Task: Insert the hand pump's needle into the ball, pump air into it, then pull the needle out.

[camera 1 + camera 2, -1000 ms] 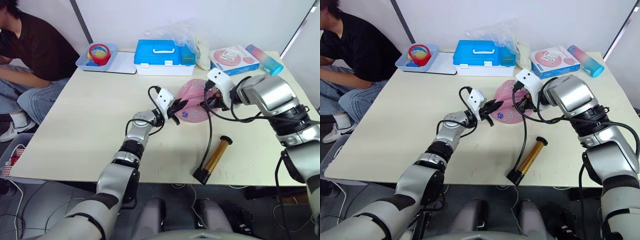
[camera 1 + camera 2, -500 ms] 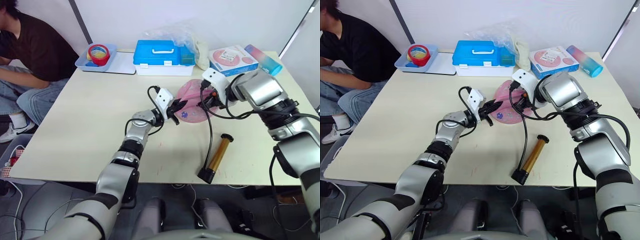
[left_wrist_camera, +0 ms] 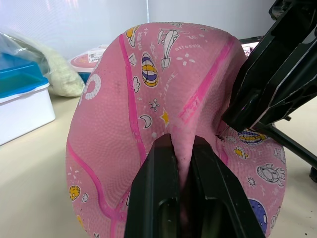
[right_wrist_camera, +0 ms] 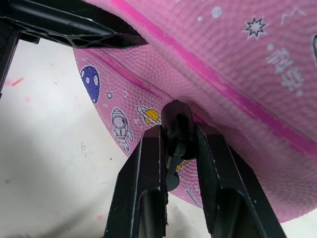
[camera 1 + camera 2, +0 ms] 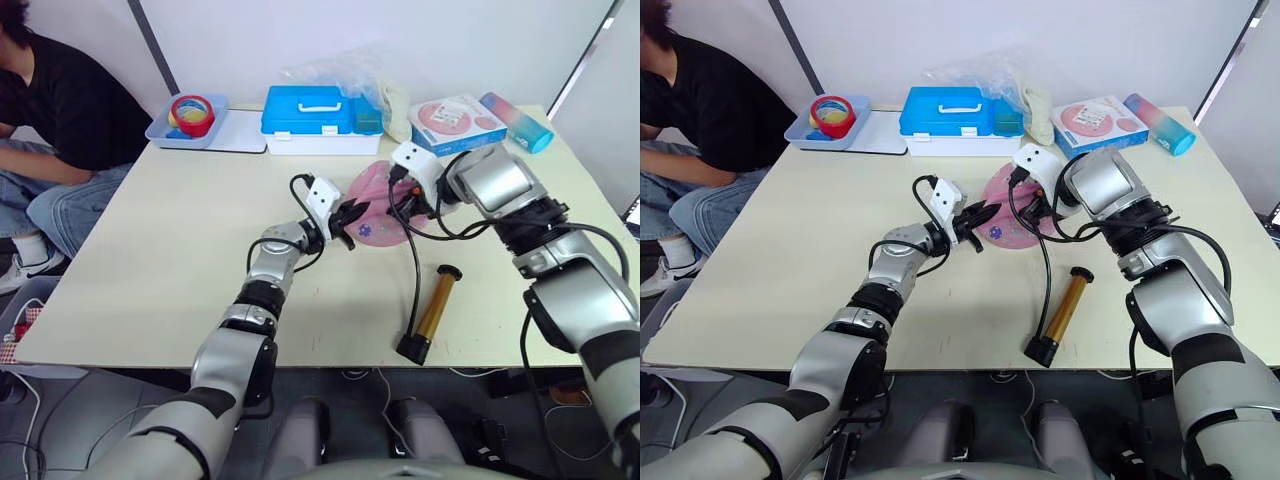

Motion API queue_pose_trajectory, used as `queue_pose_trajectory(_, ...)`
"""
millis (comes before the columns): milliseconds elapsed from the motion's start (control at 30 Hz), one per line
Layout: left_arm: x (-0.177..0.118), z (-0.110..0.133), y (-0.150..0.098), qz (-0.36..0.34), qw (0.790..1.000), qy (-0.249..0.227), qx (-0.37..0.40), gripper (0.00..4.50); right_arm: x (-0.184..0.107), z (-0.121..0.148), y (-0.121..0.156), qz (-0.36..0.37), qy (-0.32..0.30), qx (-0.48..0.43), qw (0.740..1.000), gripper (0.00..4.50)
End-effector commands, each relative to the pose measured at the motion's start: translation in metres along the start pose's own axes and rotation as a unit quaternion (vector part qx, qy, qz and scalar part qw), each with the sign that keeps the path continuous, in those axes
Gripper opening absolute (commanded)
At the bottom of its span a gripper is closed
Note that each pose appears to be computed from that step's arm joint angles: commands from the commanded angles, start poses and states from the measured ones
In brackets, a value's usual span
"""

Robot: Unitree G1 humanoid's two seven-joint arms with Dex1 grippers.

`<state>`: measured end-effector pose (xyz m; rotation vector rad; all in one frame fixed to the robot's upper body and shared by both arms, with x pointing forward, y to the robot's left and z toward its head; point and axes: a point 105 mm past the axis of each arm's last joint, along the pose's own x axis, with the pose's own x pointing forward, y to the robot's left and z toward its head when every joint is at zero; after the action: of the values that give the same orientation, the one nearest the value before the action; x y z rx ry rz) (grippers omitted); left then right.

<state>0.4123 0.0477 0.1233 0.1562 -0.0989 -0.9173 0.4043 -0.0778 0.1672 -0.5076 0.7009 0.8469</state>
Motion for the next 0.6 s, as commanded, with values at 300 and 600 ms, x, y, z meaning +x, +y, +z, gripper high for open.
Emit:
queue_pose_trajectory(300,0.016,-0.012,-0.036,-0.072,0.997,0.026,-0.005,0.0,0.03,0.007,0.027,0.047,-0.005,-0.006,0.999,0.29)
queue_pose_trajectory(600,0.017,-0.013,-0.036,-0.065,0.997,0.023,-0.016,0.0,0.053,-0.004,0.033,0.048,0.013,0.006,0.999,0.29)
